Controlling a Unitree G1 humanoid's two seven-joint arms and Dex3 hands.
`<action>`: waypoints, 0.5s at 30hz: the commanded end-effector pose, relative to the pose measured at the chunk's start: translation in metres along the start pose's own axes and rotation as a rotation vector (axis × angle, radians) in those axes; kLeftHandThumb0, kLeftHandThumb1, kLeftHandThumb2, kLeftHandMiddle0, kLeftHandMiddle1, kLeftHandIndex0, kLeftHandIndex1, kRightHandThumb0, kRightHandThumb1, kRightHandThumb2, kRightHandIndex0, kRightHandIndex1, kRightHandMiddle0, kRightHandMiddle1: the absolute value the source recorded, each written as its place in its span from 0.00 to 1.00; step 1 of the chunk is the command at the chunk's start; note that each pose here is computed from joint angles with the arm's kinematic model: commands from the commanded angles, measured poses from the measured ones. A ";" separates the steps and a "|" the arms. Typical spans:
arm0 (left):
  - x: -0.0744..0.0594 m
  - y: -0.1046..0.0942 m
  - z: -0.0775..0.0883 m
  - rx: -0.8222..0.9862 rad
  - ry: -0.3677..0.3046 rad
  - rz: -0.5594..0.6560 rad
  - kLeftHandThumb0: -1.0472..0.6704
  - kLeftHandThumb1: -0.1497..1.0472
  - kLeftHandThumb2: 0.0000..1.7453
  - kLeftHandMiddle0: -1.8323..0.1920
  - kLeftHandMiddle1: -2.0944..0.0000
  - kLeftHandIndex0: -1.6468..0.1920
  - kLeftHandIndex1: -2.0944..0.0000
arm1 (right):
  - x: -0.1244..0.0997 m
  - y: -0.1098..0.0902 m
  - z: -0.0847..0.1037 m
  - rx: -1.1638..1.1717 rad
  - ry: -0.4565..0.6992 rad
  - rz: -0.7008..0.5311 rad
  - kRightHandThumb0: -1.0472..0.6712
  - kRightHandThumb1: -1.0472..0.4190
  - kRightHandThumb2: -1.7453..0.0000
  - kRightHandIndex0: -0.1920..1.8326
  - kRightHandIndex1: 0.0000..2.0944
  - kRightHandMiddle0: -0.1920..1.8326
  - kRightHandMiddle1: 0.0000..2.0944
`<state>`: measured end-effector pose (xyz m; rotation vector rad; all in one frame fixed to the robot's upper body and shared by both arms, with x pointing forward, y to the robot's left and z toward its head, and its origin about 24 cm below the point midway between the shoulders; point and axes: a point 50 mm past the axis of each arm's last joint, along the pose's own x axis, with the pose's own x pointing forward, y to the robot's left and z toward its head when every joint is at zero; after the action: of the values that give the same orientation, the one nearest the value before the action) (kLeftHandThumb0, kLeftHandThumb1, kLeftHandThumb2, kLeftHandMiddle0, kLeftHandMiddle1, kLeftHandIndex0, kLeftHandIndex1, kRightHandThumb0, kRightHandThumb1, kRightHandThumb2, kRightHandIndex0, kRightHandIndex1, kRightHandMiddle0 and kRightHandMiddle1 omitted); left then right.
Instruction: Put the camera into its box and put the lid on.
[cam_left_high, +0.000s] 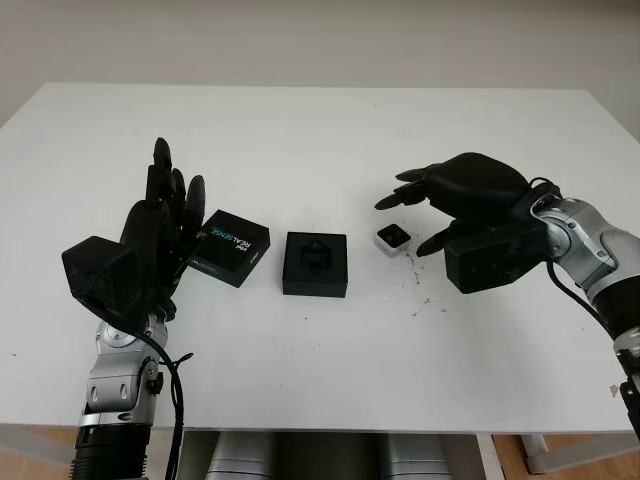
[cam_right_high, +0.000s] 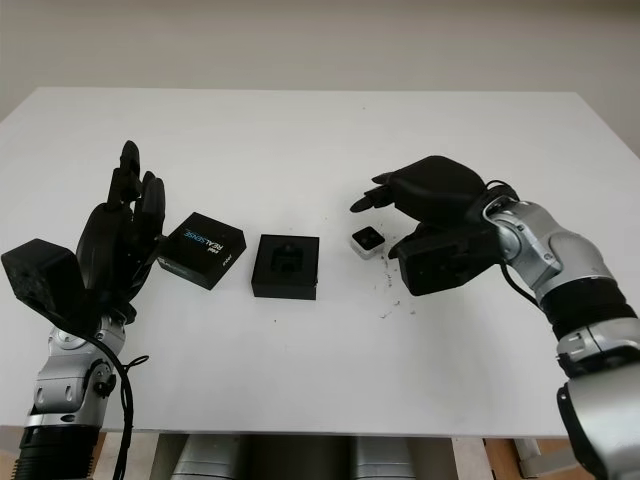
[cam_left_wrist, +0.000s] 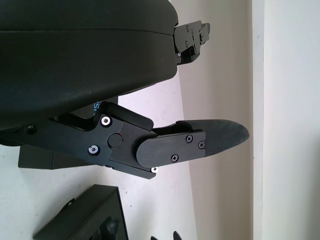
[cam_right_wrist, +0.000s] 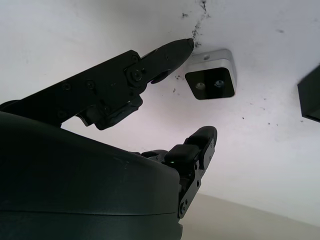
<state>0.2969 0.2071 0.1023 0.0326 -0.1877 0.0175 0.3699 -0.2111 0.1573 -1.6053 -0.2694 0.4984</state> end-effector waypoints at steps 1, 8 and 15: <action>0.004 -0.001 0.006 0.005 -0.025 -0.004 0.19 1.00 0.32 1.00 1.00 1.00 1.00 | 0.004 -0.005 0.002 -0.010 0.004 0.005 0.31 0.16 0.97 0.23 0.00 0.33 0.03; 0.006 -0.001 0.007 0.009 -0.029 -0.007 0.18 1.00 0.31 1.00 1.00 1.00 1.00 | 0.006 0.004 0.002 -0.012 -0.003 0.011 0.31 0.15 0.97 0.24 0.02 0.34 0.03; 0.004 0.000 0.007 0.014 -0.028 0.001 0.19 1.00 0.31 1.00 1.00 1.00 1.00 | 0.008 0.009 0.003 0.018 -0.004 -0.002 0.32 0.14 0.97 0.23 0.02 0.32 0.02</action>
<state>0.2991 0.2064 0.1049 0.0322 -0.1958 0.0167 0.3722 -0.2091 0.1419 -1.6097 -0.2403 0.5150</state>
